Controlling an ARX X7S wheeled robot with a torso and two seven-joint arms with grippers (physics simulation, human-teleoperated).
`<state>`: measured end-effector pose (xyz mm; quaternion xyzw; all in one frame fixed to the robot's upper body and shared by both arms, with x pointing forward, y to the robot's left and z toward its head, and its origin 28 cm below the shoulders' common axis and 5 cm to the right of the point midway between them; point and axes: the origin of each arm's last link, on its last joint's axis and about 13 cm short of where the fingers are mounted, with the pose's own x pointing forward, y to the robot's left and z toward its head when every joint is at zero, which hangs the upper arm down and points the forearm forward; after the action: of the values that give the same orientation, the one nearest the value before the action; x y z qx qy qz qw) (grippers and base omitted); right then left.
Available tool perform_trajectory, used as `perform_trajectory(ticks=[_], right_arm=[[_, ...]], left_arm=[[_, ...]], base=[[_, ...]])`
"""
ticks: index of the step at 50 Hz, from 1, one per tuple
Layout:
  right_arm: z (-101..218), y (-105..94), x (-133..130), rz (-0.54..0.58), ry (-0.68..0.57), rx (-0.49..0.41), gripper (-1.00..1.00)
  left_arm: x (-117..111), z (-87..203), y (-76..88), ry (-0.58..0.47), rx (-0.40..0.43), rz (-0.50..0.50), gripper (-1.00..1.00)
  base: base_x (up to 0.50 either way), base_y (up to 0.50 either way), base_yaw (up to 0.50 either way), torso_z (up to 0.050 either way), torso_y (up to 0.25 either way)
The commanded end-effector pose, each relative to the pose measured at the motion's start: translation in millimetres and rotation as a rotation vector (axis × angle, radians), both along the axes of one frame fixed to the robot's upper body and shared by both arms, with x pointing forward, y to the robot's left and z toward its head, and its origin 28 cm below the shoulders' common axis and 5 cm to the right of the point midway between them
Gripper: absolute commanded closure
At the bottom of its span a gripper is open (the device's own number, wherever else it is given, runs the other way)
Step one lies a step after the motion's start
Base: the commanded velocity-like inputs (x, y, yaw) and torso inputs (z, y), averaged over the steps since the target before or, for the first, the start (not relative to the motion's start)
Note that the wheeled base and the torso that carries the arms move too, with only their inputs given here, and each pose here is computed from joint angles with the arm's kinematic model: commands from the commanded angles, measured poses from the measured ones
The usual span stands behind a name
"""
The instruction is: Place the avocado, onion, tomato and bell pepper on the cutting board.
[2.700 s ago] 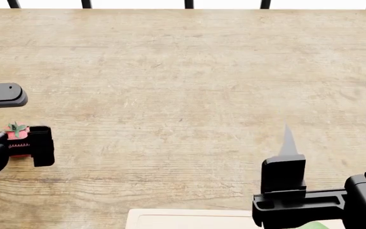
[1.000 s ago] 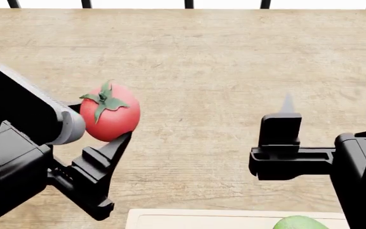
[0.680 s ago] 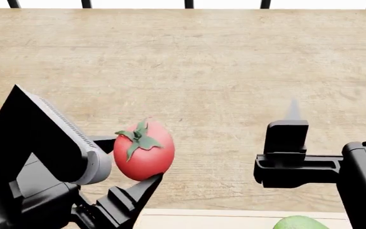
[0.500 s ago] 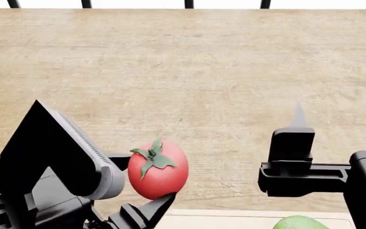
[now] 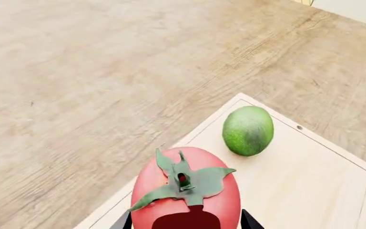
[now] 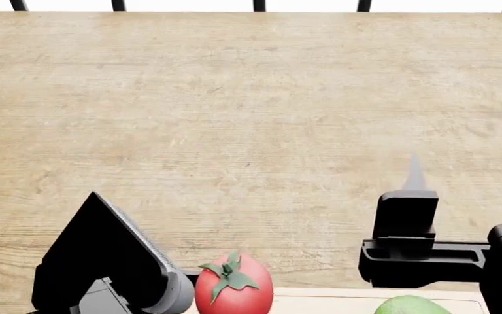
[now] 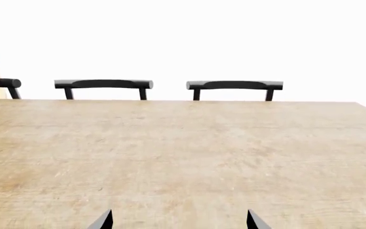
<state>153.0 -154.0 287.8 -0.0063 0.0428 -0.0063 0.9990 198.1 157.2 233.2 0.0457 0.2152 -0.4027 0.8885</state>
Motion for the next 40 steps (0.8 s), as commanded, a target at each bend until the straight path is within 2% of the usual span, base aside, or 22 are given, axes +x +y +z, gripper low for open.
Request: perform_trajectory(ticks=[1, 10, 23, 31, 37, 38, 40], right_arm=[[0, -0.2, -2, 0.001, 0.007, -0.001, -1.0], [-1, -3.0, -2, 0.003, 0.017, -0.006, -1.0], [-1, -3.0, -2, 0.003, 0.017, -0.006, -1.0], [-1, -5.2, -4, 0.007, 0.028, -0.009, -1.0], [-1, -3.8, -5, 0.008, 0.031, -0.008, -1.0], [-1, -3.6, -5, 0.008, 0.031, -0.008, -1.0], [-1, -3.2, -6, 0.009, 0.032, -0.008, -1.0]], left_arm=[[-2, -6, -1.1, 0.043, -0.009, 0.012, 1.0], [11, -15, 6.7, 0.048, -0.007, 0.117, 1.0], [11, -15, 6.7, 0.048, -0.007, 0.117, 1.0], [8, -32, 7.5, 0.094, 0.007, 0.138, 1.0], [8, -33, 8.0, 0.107, 0.006, 0.14, 1.0], [8, -32, 8.0, 0.104, 0.007, 0.139, -1.0], [8, -31, 8.5, 0.102, 0.004, 0.137, -1.0]], base=[[0.0, 0.0, 0.0, 0.0, 0.0], [0.0, 0.0, 0.0, 0.0, 0.0], [0.0, 0.0, 0.0, 0.0, 0.0], [0.0, 0.0, 0.0, 0.0, 0.0], [0.0, 0.0, 0.0, 0.0, 0.002], [0.0, 0.0, 0.0, 0.0, 0.0], [0.0, 0.0, 0.0, 0.0, 0.0]])
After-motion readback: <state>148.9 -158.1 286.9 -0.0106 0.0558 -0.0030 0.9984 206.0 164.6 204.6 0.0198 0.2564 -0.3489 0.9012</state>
